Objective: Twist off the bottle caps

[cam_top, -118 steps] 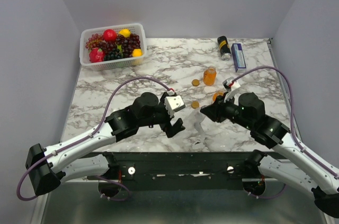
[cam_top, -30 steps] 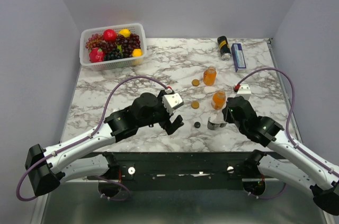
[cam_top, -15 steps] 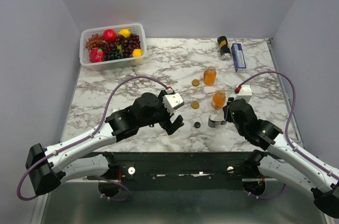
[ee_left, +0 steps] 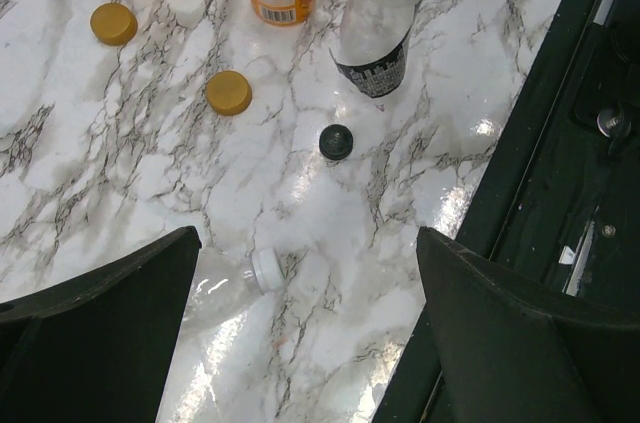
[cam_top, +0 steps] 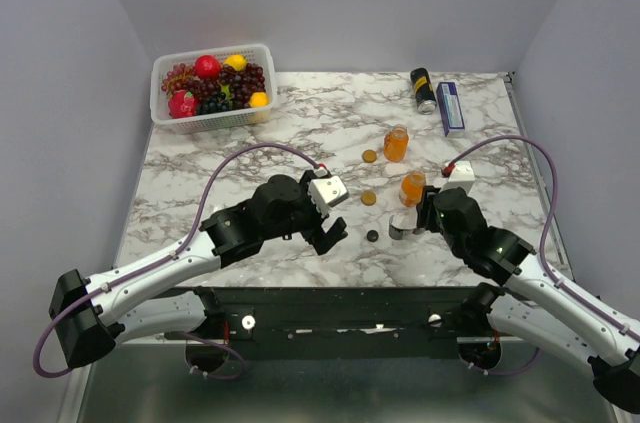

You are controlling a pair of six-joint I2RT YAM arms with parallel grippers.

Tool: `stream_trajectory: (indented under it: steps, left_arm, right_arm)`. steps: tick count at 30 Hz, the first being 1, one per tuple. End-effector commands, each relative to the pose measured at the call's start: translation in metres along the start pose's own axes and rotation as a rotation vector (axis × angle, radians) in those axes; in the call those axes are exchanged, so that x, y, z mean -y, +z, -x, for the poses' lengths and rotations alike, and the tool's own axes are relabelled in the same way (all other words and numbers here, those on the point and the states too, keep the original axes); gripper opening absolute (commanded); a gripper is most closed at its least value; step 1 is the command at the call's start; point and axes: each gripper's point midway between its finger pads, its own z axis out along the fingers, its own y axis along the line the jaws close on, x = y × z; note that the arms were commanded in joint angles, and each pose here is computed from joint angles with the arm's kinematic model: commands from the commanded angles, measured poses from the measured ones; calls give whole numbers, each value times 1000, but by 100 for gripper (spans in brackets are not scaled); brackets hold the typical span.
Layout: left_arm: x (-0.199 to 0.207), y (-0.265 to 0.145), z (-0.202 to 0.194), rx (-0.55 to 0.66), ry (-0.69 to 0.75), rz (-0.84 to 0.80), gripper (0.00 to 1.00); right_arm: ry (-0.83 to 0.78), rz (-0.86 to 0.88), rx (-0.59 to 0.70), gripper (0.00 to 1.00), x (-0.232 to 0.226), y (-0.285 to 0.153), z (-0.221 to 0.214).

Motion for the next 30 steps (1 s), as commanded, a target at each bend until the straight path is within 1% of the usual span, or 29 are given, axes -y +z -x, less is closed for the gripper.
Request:
stream_trajectory:
  steps: [1, 6, 8, 9, 11, 13, 14, 16, 17, 18, 19, 20, 21, 22, 23, 25, 26, 28, 30]
  left_arm:
    - [1, -1, 6, 8, -5, 1, 99]
    - [0, -2, 6, 11, -5, 3, 99]
    - [1, -2, 6, 11, -9, 0, 99]
    - [-1, -2, 8, 15, -12, 12, 99]
    - [-6, -5, 10, 28, -33, 47, 99]
    - [-26, -12, 16, 55, -59, 159, 99]
    - [-43, -17, 17, 70, -105, 222, 99]
    - [-64, -29, 23, 113, -171, 280, 99]
    - [-87, -37, 24, 134, -218, 339, 99]
    - [-98, -43, 26, 154, -262, 366, 99]
    - [-108, -49, 27, 164, -281, 395, 99]
    - [-116, -54, 28, 171, -296, 425, 99]
    - [-132, -65, 27, 176, -320, 486, 99]
    - [-138, -73, 29, 193, -326, 517, 99]
    - [-147, -81, 27, 200, -336, 564, 99]
    - [-161, -99, 28, 223, -350, 635, 99]
    - [-167, -106, 26, 228, -355, 676, 99]
    - [-175, -117, 25, 233, -353, 729, 99]
    - [-180, -122, 22, 213, -349, 766, 99]
  right_arm:
    - [7, 18, 2, 65, -1, -8, 8]
    - [11, 75, 27, 74, -8, -17, 20]
    - [23, 109, 52, 75, -10, -24, 27]
    - [26, 141, 61, 81, -14, -29, 31]
    - [38, 180, 94, 82, -17, -38, 43]
    - [36, 251, 151, 81, -24, -53, 60]
    - [37, 279, 178, 81, -28, -57, 69]
    - [-4, 355, 180, 78, -44, -61, 77]
    - [-2, 382, 198, 78, -51, -65, 90]
    - [-43, 406, 155, 77, -65, -57, 86]
    - [-57, 418, 142, 77, -72, -55, 88]
    - [-61, 438, 158, 77, -82, -58, 98]
    - [-88, 461, 155, 77, -96, -59, 97]
    - [-119, 469, 132, 77, -110, -53, 90]
    - [-125, 489, 153, 77, -123, -54, 95]
    - [-157, 546, 144, 79, -151, -61, 90]
    - [-177, 551, 104, 79, -165, -50, 78]
    - [-196, 591, 58, 79, -186, -46, 62]
    - [-233, 615, -23, 79, -209, -33, 32]
